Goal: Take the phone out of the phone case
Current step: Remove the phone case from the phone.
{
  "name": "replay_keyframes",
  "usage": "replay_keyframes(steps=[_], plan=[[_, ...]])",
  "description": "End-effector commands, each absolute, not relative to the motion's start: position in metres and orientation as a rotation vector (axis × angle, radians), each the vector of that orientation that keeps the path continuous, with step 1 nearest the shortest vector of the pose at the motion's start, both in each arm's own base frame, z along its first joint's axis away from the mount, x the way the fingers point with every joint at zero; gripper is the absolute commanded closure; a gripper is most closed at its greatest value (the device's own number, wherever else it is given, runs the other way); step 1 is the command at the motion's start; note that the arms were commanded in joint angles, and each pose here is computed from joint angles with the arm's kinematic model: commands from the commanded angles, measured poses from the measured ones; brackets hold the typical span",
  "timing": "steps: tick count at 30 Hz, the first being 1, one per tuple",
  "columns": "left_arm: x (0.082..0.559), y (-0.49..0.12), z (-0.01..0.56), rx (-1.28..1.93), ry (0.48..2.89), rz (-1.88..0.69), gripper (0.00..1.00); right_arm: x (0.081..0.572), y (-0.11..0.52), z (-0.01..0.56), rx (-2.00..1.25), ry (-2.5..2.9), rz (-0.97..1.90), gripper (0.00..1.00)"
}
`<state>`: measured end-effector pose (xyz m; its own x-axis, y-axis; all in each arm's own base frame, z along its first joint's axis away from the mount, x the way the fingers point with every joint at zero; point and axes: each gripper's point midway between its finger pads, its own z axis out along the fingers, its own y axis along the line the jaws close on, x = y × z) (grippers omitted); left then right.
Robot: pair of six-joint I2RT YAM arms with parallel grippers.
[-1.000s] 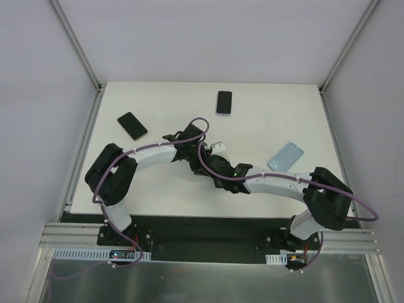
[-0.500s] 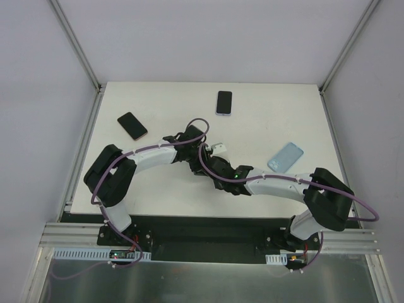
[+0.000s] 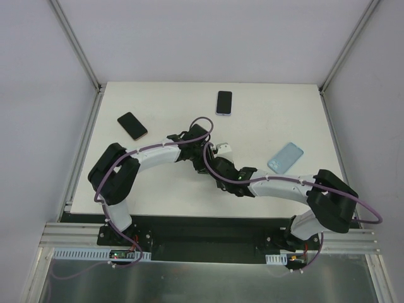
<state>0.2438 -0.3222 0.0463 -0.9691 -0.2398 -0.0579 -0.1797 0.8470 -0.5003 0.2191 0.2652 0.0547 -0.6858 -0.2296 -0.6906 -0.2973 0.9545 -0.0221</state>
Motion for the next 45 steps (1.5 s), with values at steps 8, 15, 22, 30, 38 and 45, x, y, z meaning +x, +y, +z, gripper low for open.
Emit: replay_keyframes(steps=[8,15,22,30,38,45], plan=[[0.221,-0.216,-0.045,-0.215,2.896,0.033,0.97,0.214,0.297,0.103,-0.389,2.213,0.390,0.99],[0.217,-0.185,-0.041,-0.188,2.856,0.205,0.92,0.216,0.302,0.108,-0.385,2.198,0.421,0.99],[0.227,-0.205,-0.045,-0.183,2.868,0.170,0.87,0.217,0.308,0.109,-0.394,2.201,0.436,0.99],[0.234,-0.217,-0.051,-0.177,2.887,0.146,0.98,0.219,0.298,0.105,-0.364,2.210,0.424,0.99],[0.225,-0.214,-0.047,-0.182,2.896,0.081,1.00,0.218,0.286,0.102,-0.388,2.188,0.491,0.99],[0.222,-0.219,-0.034,-0.126,2.887,-0.033,1.00,0.213,0.278,0.103,-0.485,2.143,0.602,0.99]])
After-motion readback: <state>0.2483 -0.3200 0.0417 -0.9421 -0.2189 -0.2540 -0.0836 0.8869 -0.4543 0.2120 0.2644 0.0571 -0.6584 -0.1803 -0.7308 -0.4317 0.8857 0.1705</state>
